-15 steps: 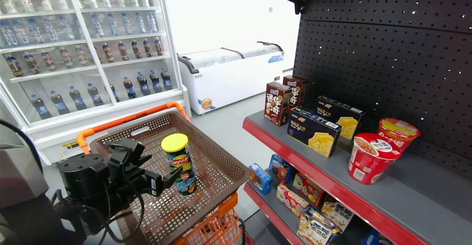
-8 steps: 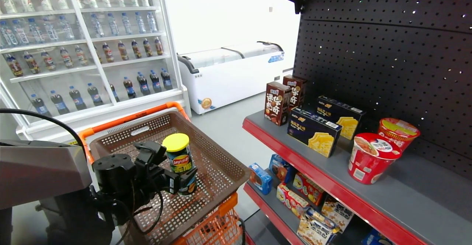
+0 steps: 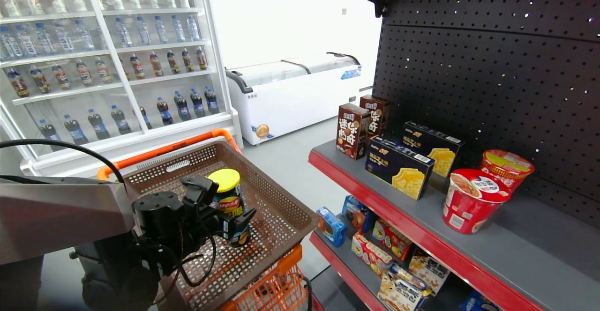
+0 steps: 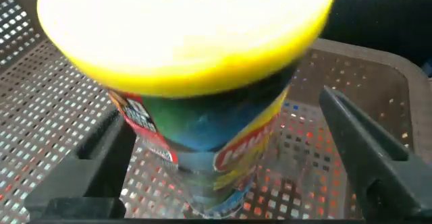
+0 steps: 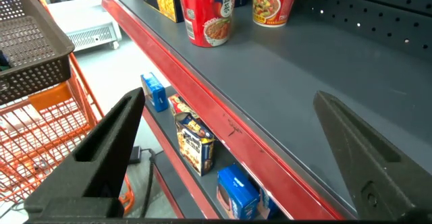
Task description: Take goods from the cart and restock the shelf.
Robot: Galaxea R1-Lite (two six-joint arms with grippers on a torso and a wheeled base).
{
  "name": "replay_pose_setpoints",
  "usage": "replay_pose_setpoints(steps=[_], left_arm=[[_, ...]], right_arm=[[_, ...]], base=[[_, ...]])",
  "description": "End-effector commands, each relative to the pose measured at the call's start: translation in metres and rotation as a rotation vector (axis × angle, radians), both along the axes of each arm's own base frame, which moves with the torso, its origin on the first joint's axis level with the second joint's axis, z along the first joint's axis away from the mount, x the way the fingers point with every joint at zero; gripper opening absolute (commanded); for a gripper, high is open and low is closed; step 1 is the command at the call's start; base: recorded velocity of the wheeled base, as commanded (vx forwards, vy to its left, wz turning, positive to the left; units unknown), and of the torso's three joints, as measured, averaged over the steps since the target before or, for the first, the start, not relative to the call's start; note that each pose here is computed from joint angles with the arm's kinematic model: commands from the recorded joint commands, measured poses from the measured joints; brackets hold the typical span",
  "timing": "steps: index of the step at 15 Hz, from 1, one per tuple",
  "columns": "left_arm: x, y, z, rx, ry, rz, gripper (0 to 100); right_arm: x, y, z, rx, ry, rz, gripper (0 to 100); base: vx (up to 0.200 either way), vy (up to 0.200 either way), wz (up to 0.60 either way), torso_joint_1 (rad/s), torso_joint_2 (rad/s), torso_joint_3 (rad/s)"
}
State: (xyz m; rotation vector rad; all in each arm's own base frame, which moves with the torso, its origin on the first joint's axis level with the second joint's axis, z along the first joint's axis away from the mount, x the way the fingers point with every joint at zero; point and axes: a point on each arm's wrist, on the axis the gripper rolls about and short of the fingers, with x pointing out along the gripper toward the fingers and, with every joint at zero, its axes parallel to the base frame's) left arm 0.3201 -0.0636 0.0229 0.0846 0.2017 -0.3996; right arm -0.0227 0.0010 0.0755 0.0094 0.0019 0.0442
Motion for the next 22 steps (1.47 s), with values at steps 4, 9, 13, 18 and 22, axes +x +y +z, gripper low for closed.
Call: replay_pose_setpoints(steps=[4, 9, 13, 18, 22], left_arm=[[0.002, -0.001, -0.005, 0.002, 0.007, -0.007, 0], [-0.017, 0.003, 0.015, -0.006, -0.005, -0.006, 0], [-0.049, 0.015, 0.057, -0.022, -0.087, 0.015, 0], [-0.114, 0.037, 0.140, -0.028, -0.147, 0.073, 0], [-0.192, 0.062, 0.173, -0.026, -0.166, 0.200, 0]], right_arm=[[0.000, 0.000, 0.000, 0.000, 0.000, 0.000, 100], [0.000, 0.000, 0.000, 0.000, 0.000, 0.000, 100], [0.000, 0.000, 0.000, 0.000, 0.000, 0.000, 100], [0.000, 0.000, 0.000, 0.000, 0.000, 0.000, 100], [0.000, 0.000, 0.000, 0.000, 0.000, 0.000, 100]], base=[[0.000, 0.000, 0.00, 0.000, 0.00, 0.000], [0.000, 0.000, 0.00, 0.000, 0.00, 0.000], [0.000, 0.000, 0.00, 0.000, 0.00, 0.000], [0.000, 0.000, 0.00, 0.000, 0.00, 0.000], [0.000, 0.000, 0.00, 0.000, 0.00, 0.000]])
